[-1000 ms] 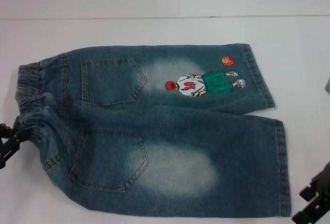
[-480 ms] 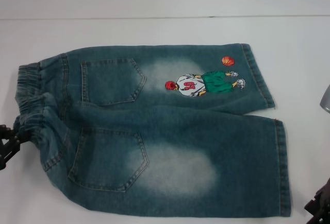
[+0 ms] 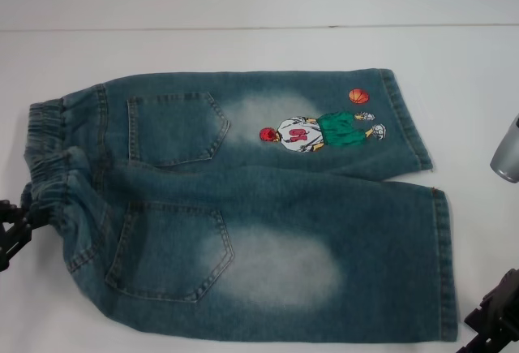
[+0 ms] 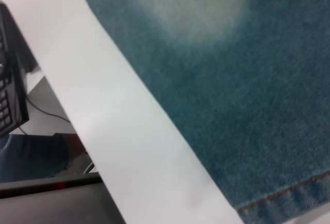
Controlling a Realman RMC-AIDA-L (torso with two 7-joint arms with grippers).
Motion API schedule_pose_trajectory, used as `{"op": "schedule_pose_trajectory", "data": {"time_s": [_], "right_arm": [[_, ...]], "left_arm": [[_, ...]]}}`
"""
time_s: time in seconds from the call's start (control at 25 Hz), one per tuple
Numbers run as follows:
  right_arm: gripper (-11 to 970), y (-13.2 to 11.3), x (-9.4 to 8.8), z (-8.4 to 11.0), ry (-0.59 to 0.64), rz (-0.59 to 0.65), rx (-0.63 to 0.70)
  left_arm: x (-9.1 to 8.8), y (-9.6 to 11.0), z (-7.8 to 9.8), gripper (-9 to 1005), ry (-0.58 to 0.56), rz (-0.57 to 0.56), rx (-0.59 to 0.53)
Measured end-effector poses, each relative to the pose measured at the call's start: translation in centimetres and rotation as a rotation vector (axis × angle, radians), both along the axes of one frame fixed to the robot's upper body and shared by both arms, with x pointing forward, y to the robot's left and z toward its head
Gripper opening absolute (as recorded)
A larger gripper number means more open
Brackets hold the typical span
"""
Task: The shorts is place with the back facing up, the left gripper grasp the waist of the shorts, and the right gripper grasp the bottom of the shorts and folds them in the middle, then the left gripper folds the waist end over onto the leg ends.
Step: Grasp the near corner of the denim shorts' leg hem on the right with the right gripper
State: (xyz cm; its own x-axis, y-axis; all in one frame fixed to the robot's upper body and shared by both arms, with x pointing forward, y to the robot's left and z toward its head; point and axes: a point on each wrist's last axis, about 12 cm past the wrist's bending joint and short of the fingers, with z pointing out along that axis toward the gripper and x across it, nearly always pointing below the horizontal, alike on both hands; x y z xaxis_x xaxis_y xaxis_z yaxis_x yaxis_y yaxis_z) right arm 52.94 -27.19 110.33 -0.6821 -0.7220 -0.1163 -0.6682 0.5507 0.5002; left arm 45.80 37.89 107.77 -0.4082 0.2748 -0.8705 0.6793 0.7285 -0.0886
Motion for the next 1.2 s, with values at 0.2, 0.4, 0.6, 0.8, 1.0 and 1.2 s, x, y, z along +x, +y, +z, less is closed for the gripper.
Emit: {"op": "schedule_pose_trajectory", "data": {"time_s": [0.2, 0.4, 0.6, 0.8, 1.0, 1.2], "right_arm": [[892, 0.2, 0.1, -0.2, -0.014, 0.0, 0.022], [892, 0.6, 0.2, -0.2, -0.035, 0.004, 0.069], [891, 0.9, 0.0, -0.6, -0.027, 0.017, 0.099], [863, 1.1, 0.0, -0.5, -0.032, 0.025, 0.127], [827, 1.0, 0.1, -0.3, -0.035, 0.02, 0.125], [794, 1.0, 0.2, -0.4, -0.048, 0.012, 0.127]], "left_arm": [[-0.2, 0.1, -0.1, 109, 0.004, 0.006, 0.001], [-0.2, 0.1, -0.2, 113, 0.007, 0.007, -0.002], [-0.2, 0.1, -0.2, 118, 0.007, 0.008, -0.002], [-0.3, 0.0, -0.3, 122, 0.009, 0.008, -0.005], [-0.2, -0.1, -0.4, 126, 0.011, 0.005, -0.01], [-0.2, -0.2, -0.4, 130, 0.012, 0.001, -0.015]]}}
